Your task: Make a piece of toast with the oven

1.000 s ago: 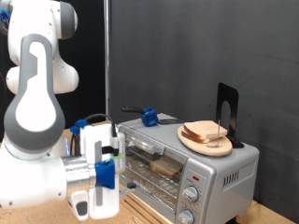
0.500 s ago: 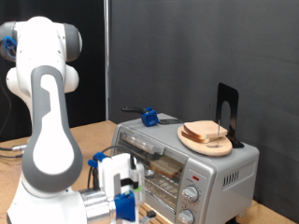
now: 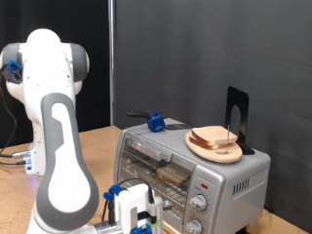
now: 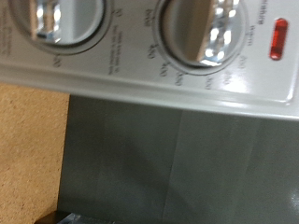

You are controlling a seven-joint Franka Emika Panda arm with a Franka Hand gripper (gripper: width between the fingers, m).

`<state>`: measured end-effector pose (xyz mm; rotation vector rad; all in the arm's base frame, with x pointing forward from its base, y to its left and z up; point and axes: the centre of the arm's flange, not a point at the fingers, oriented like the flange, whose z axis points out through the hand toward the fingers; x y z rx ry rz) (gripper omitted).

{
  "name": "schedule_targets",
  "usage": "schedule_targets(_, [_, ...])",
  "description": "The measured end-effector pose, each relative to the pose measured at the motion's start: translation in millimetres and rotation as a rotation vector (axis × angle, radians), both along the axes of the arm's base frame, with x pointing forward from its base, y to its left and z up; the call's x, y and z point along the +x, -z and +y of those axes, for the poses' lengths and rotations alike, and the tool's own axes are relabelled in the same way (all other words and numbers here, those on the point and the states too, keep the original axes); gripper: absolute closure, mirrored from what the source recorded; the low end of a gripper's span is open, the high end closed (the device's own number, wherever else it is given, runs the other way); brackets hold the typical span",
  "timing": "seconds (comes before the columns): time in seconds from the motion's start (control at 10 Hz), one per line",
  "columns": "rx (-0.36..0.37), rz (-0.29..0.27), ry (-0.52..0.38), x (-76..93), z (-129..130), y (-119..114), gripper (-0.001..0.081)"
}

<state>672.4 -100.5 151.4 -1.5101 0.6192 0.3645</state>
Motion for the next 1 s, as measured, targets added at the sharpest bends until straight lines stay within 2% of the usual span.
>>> schedule_targets(0.2, [-0.019,-0.025,0.000,4.2,1,5,-0.0002])
schedule_targets(0.5, [-0.044,-0.008,0.012,8.0,5,19,-0.0002])
schedule_targets(1.0, [-0.045,-0.029,-0.042,18.4,43,19,-0.0002])
